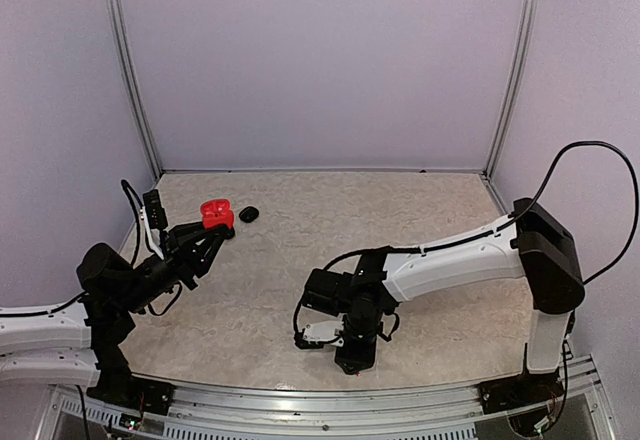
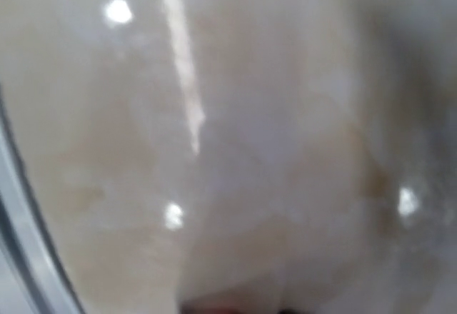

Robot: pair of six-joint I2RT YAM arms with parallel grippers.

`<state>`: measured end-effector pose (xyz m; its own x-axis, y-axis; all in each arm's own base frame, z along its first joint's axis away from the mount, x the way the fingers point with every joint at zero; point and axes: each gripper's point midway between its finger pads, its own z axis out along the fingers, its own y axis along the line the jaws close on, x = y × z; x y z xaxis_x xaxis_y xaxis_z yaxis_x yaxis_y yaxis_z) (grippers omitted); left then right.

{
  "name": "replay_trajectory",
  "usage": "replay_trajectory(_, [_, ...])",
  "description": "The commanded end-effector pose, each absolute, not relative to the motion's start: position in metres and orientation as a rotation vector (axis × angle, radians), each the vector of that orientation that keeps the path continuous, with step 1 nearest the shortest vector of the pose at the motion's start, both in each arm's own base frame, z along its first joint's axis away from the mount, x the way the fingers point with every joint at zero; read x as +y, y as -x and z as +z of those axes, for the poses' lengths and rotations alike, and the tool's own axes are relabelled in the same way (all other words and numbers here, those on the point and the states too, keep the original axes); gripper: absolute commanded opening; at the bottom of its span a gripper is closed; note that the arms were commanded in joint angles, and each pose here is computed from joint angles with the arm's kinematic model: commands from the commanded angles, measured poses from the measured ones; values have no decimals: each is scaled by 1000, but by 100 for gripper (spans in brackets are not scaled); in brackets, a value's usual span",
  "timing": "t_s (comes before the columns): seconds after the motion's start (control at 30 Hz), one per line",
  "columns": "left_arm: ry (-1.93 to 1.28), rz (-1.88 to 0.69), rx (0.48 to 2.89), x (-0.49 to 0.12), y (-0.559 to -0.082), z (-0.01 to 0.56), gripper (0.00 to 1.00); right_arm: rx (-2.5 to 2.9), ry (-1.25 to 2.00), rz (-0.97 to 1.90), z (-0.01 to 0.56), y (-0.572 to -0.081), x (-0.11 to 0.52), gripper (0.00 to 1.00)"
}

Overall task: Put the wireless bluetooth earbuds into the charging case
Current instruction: Move the right earbud to the corner of the board, then pick up the right earbud from the corner of the board.

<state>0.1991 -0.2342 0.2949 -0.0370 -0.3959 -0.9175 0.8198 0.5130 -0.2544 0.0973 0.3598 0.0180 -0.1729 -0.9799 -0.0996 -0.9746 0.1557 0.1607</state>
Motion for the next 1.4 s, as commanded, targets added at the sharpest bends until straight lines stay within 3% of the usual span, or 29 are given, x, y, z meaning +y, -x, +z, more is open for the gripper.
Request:
replay_trajectory(0.0, [-435,-1023,1228,-232,-197,300,0,-2419,-1895,-133,20,-104,340,35])
replay_trajectory(0.5, [-435,-1032,1219,-230,-195,301,0,-2450,-1646,-243,40,-89,362,41])
replay_trajectory(1.37, [-436,-1026,1199,-225,-189,303,0,-2397,-1607,54,17,-88,356,23])
